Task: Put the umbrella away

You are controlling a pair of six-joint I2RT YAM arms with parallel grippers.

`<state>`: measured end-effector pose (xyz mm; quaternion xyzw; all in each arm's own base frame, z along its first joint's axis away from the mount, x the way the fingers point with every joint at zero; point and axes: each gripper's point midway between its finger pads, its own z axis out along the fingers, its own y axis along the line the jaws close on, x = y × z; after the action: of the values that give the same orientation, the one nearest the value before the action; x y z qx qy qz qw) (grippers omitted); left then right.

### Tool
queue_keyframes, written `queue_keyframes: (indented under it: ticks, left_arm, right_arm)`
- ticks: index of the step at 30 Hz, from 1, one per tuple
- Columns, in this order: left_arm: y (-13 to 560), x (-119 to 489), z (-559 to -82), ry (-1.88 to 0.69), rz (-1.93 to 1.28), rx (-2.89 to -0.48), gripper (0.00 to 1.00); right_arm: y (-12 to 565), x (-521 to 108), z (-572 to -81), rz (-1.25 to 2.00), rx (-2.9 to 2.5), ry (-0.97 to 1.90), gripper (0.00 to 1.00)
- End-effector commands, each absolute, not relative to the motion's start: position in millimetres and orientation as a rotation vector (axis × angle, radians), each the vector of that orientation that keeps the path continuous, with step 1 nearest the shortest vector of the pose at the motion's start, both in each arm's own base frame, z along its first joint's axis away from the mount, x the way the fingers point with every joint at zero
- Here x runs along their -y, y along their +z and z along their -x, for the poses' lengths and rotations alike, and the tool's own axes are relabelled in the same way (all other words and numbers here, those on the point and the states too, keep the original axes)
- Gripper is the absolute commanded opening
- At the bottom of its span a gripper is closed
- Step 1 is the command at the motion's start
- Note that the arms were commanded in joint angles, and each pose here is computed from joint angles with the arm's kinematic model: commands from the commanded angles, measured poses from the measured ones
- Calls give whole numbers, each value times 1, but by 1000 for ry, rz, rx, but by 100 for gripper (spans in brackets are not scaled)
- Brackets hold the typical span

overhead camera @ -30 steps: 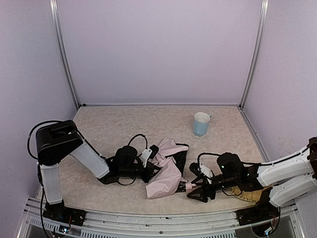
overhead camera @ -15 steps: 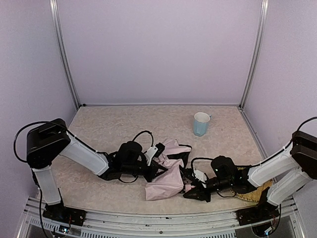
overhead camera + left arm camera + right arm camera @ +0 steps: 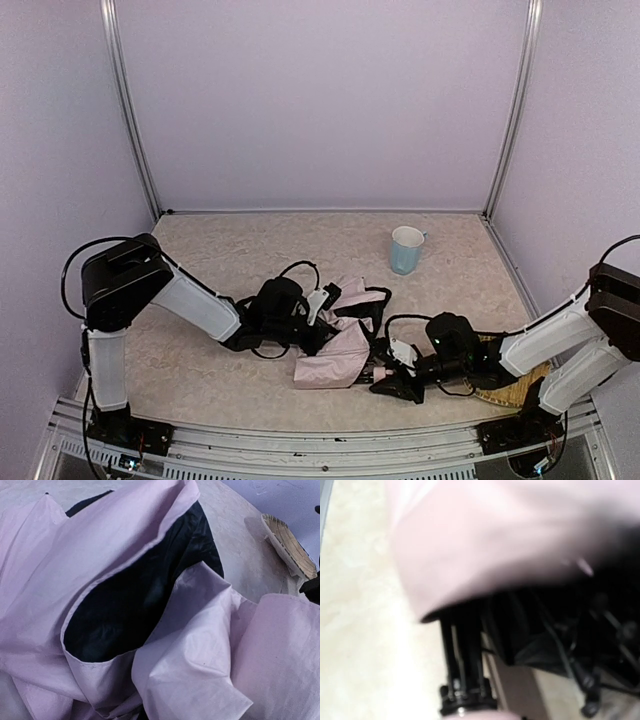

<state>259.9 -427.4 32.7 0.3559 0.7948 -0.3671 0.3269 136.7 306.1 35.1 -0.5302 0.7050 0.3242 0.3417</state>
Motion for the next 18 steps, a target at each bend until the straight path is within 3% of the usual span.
queue_keyframes:
  ticks: [1, 3, 9, 14, 18]
  left_arm:
    - [-12, 420, -263, -810, -929, -2218, 0]
    - [-21, 415, -259, -774, -942, -2228, 0]
    - [-29, 404, -255, -724, -964, -2221, 0]
    - [-27, 409, -251, -759, -987, -2204, 0]
    - [-26, 410, -251, -758, -1003, -2196, 0]
  right_arm:
    - [47, -310, -141, 1367, -1805, 828, 29]
    - [55, -306, -147, 1318, -1828, 797, 48]
    - [110, -285, -172, 1113, -1823, 643, 84]
    - [158, -293, -162, 1179, -1610, 576, 88]
    - [162, -322, -149, 1368, -1467, 492, 89]
